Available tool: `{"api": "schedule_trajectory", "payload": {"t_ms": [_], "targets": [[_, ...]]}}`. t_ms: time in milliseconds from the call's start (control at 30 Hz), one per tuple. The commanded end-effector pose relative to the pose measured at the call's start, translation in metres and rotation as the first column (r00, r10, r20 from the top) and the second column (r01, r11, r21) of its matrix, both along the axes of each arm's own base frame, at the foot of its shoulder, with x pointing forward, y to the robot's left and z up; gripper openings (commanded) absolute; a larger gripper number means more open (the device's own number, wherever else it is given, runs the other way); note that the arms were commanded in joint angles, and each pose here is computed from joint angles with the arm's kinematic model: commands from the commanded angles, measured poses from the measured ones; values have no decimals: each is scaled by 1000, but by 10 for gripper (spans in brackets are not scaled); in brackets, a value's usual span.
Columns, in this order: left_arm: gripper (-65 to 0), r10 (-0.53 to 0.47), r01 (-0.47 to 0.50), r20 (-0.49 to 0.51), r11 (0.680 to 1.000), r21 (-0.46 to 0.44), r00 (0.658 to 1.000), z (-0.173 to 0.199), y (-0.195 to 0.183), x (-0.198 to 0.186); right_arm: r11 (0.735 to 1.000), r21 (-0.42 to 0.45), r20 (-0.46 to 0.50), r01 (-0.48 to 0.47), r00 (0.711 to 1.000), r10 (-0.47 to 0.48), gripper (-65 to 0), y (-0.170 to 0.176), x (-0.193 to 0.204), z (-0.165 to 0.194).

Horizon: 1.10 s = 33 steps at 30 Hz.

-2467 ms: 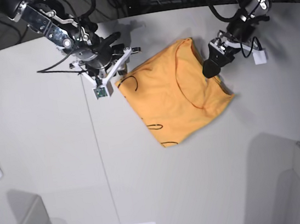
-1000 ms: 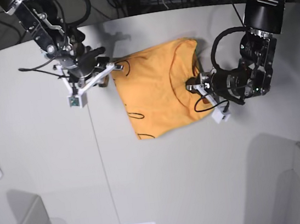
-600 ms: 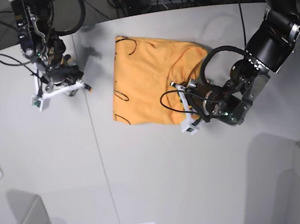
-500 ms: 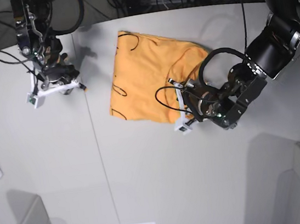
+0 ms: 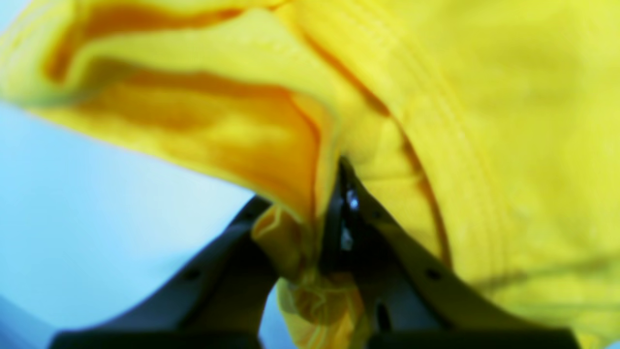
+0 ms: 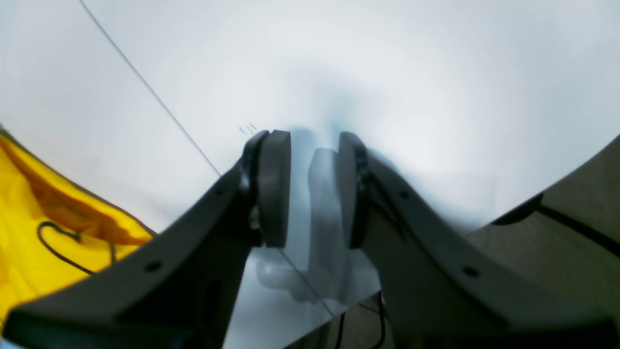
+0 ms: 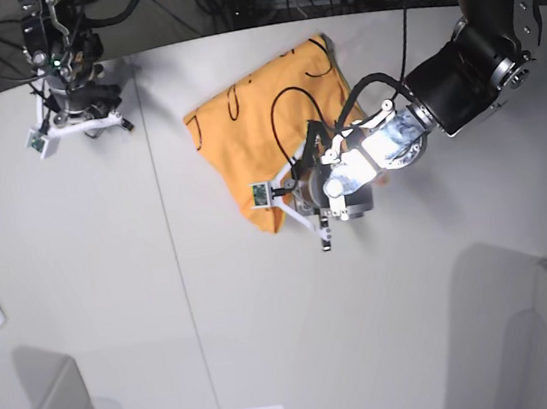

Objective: Fold the T-shirt properly
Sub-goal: 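Grasp the shirt edge with the left gripper and drag it to straighten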

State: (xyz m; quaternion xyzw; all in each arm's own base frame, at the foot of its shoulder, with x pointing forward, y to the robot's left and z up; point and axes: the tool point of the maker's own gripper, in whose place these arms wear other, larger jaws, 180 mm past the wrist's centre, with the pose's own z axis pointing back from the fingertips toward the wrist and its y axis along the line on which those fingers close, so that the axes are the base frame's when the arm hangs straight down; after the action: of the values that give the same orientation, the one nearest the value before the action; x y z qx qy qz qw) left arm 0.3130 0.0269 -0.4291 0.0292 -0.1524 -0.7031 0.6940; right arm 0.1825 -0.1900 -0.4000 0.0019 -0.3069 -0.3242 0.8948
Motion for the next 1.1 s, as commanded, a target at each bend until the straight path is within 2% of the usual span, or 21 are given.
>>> {"api": "schedule_trajectory", "payload": {"t_ms": [0, 333, 433, 567, 733, 1067], "targets": [[-650, -34, 34, -10, 999, -16, 999, 2, -10, -2, 1000, -26, 29, 3, 1000, -3, -489, -6, 3, 7], [-650, -128, 129, 27, 991, -44, 991, 7, -62, -8, 1000, -29, 12, 6, 1000, -5, -489, -7, -5, 4], [-650, -186, 186, 15, 982, -3, 982, 1, -62, -11, 1000, -29, 12, 6, 1000, -5, -489, -7, -5, 4], [-650, -278, 278, 11, 960, -21, 961, -4, -73, -20, 1000, -29, 14, 6, 1000, -5, -489, -7, -4, 5], [-650, -257, 257, -12, 966, 9, 966, -13, -62, -15, 1000, -28, 15, 6, 1000, -5, -489, -7, -3, 5], [-650, -250, 250, -8, 968, 11, 968, -13, -61, -12, 1000, -26, 22, 4, 1000, -4, -489, -5, 0, 6]]}}
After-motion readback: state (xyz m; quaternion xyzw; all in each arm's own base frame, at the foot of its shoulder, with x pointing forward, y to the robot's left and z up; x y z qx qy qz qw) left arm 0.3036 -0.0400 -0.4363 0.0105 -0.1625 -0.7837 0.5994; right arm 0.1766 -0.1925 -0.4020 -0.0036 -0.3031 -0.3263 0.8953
